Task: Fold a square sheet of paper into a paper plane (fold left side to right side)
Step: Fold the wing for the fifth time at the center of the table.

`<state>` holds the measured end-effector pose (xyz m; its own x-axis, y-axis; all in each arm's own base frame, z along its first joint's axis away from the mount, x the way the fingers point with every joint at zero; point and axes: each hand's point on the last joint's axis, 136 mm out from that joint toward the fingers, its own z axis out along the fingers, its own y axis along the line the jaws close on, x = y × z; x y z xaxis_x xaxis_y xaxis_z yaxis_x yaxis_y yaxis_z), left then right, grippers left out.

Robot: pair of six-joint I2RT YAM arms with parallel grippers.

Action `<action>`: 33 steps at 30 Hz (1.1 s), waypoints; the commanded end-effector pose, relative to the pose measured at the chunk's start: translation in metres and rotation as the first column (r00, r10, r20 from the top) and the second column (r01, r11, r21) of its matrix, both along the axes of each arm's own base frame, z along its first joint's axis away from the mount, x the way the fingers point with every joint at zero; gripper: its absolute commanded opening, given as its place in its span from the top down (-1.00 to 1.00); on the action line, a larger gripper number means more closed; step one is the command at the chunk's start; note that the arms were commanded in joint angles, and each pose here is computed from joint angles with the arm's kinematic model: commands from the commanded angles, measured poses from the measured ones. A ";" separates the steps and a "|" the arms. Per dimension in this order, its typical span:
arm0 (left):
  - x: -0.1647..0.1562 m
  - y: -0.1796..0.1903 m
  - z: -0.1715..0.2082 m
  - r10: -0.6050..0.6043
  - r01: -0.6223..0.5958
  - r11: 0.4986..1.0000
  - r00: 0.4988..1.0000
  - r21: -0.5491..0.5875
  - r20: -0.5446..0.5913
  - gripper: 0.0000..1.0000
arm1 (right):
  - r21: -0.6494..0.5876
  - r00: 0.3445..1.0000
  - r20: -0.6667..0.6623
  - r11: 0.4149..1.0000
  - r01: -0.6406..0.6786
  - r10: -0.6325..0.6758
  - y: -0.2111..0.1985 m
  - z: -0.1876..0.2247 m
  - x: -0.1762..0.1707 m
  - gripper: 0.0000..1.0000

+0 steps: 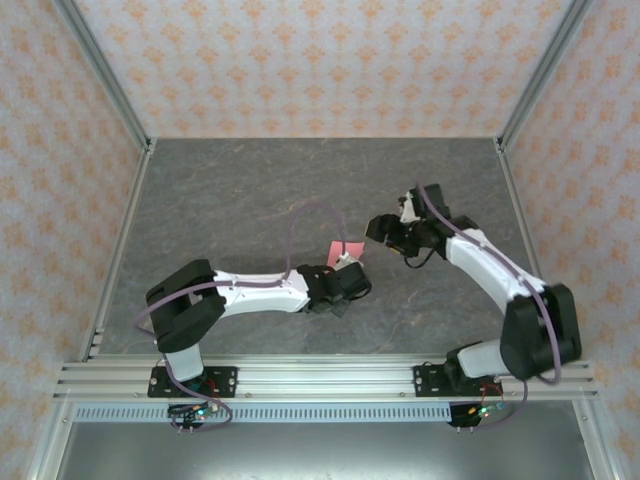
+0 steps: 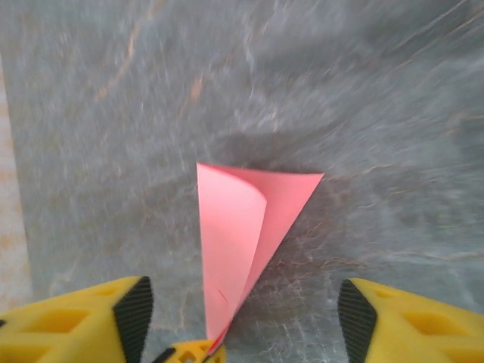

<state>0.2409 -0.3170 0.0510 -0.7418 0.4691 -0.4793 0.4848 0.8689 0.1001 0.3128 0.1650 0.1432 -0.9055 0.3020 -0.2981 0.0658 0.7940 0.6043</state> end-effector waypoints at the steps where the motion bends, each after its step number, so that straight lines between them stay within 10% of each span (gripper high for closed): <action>1: 0.001 -0.016 0.004 -0.016 0.011 0.998 0.997 -0.068 -0.073 0.98 | -0.161 0.998 -0.012 0.985 0.066 -0.068 -0.034 -0.015 -0.017 -0.53; 15: 0.017 -0.050 -0.007 -0.005 -0.106 0.936 0.950 -0.336 -0.313 1.00 | -0.052 0.997 -0.070 0.998 0.031 -0.034 -0.023 -0.061 -0.048 -0.43; 33: 0.033 -0.059 0.005 0.019 -0.329 0.741 0.882 -0.585 -0.471 1.00 | 0.221 1.000 -0.023 0.975 0.013 -0.008 0.014 -0.068 -0.036 -0.34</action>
<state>0.2705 -0.3685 0.0393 -0.9651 0.0764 -0.2506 0.2133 0.7843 -0.5825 0.2647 0.1669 0.0627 -0.9162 0.3573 -0.1814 0.1336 0.6991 0.7024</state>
